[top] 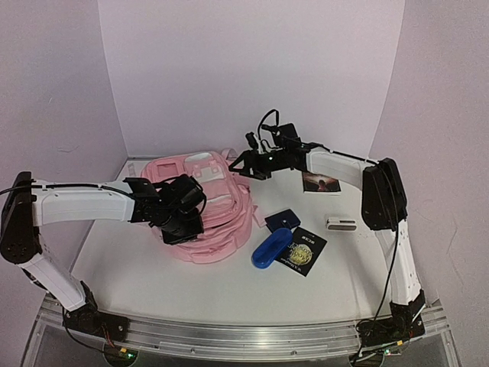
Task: Pack the student bag
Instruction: Unzip the student bag at the center of the board, then pick up the book from the center of the board.
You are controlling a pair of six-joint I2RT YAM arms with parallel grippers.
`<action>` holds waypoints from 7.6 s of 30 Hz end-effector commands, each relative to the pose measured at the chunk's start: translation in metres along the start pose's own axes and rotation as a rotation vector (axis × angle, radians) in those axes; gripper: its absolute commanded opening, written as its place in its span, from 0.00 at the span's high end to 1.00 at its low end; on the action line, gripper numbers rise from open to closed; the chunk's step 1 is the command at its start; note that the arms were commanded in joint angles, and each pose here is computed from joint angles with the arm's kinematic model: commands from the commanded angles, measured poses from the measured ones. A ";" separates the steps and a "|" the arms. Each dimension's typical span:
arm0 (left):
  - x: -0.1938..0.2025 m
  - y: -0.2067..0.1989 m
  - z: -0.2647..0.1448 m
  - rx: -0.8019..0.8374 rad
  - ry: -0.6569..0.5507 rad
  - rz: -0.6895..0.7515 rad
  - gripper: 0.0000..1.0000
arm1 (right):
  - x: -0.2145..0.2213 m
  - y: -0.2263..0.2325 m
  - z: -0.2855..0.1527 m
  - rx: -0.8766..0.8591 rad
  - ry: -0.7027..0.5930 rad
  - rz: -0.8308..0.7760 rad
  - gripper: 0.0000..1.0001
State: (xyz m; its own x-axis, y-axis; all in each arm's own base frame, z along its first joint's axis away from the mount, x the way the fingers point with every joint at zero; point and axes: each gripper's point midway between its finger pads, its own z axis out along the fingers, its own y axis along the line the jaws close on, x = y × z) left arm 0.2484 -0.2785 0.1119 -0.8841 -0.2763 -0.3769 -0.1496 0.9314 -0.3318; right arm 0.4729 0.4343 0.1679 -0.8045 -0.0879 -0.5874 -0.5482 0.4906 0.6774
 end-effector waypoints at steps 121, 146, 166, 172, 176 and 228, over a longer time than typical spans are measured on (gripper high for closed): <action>-0.148 0.180 -0.068 -0.711 -0.271 0.597 0.96 | 0.049 -0.019 -0.068 0.224 0.093 -0.011 1.00; -0.139 0.084 -0.141 -0.074 -0.301 0.350 0.05 | -0.031 -0.209 -0.245 0.711 -0.179 0.076 0.08; -0.138 0.081 -0.150 -0.032 -0.331 0.309 0.01 | 0.023 -0.363 -0.247 0.941 -0.055 0.218 0.26; -0.140 0.081 -0.149 -0.036 -0.331 0.309 0.01 | 0.036 -0.363 -0.231 0.867 -0.024 0.256 0.70; -0.140 0.079 -0.145 -0.033 -0.321 0.310 0.01 | 0.025 -0.343 -0.232 0.809 -0.044 0.248 1.00; -0.077 -0.165 -0.126 0.616 -0.366 1.269 0.00 | 0.061 0.167 -0.216 -0.170 0.095 -0.499 1.00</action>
State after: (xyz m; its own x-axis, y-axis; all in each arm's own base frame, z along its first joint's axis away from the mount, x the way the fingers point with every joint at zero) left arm 0.2812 -0.3550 0.2768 -0.3126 0.4761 -0.8220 0.8854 0.4594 -0.0706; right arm 0.3146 0.3211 0.3240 -0.5450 -0.3215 -0.7744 -0.8341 0.3020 0.4616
